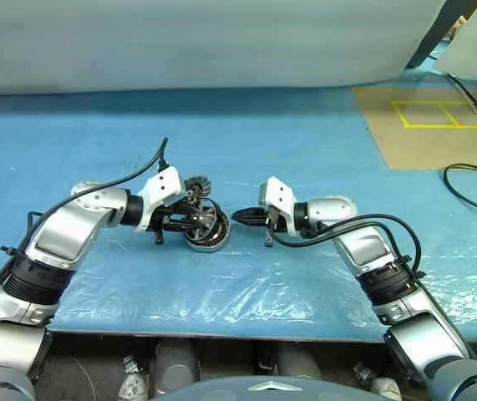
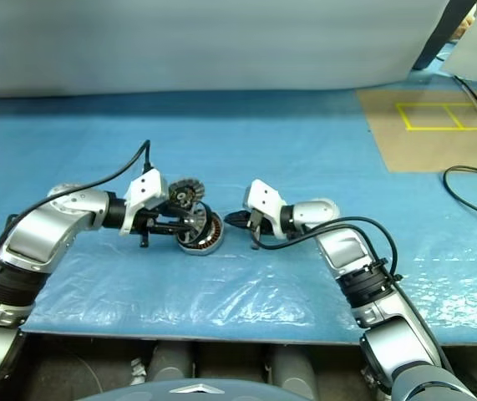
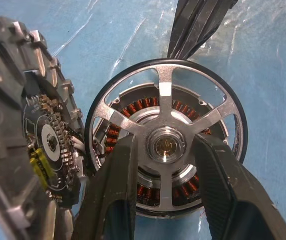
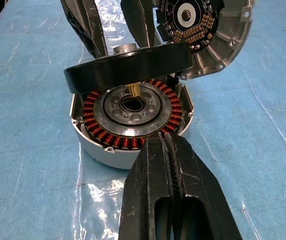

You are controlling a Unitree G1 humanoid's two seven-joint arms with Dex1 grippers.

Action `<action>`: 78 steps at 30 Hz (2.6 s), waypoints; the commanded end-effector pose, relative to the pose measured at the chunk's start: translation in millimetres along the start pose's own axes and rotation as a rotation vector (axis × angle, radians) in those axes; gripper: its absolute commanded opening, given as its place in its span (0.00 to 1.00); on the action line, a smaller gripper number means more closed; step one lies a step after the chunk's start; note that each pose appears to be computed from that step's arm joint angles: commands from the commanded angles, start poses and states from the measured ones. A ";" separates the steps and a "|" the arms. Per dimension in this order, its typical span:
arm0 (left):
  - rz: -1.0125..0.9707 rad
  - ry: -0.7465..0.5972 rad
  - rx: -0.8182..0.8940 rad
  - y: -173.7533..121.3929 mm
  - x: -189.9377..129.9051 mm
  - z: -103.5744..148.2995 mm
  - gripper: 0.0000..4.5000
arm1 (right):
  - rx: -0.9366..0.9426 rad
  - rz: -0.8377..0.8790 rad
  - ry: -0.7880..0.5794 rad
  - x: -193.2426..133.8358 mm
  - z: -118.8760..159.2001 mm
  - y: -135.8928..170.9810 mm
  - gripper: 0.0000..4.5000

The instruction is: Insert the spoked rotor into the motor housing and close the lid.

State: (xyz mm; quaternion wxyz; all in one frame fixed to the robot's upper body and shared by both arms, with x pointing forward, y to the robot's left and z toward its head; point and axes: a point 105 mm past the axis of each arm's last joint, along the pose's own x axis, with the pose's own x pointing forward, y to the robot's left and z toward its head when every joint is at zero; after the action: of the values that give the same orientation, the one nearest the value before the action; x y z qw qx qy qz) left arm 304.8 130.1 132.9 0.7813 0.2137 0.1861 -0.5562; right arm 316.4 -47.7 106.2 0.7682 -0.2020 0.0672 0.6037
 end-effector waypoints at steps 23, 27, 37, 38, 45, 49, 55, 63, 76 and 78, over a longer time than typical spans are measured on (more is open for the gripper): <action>0.003 0.046 0.039 -1.8 -2.8 0.8 0.45 | -0.046 -0.009 -0.024 2.3 10.8 -4.1 0.00; 0.024 0.022 0.047 2.6 -5.0 8.2 0.71 | -0.046 -0.010 -0.024 3.0 10.9 -4.8 0.00; 0.093 -0.223 -0.023 8.0 -11.7 42.0 1.00 | -0.045 -0.030 -0.044 2.2 13.8 -7.8 0.00; 0.089 -0.256 -0.050 5.1 -10.9 42.6 1.00 | -0.045 -0.037 -0.049 1.6 14.6 -8.8 0.00; 0.142 -0.330 -0.141 -10.6 -0.5 25.8 0.47 | -0.047 -0.088 -0.094 -5.4 22.0 -16.3 0.00; 0.216 -0.326 -0.161 -11.2 9.7 13.7 0.16 | -0.048 -0.101 -0.105 -7.6 23.8 -18.6 0.00; 0.248 -0.288 -0.195 -17.9 30.9 -5.5 0.01 | -0.056 -0.097 -0.103 -6.8 24.8 -18.4 0.00; 0.237 -0.151 -0.224 -32.9 50.1 -47.2 0.01 | -0.061 -0.100 -0.100 -6.6 25.1 -19.2 0.00; 0.338 -0.414 -0.310 -20.8 25.8 -24.5 0.01 | -0.051 -0.099 -0.108 -4.0 24.2 -18.7 0.00; 0.343 -0.418 -0.315 -21.2 23.6 -26.5 0.01 | -0.050 -0.096 -0.109 -2.9 24.2 -18.3 0.00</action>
State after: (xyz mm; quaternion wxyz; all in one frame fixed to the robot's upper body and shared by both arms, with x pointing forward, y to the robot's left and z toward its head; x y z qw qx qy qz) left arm 289.6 111.7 85.2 0.9020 -0.0005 0.0882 -0.4226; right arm 328.5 -47.8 117.6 0.7945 -0.1913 0.0324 0.5754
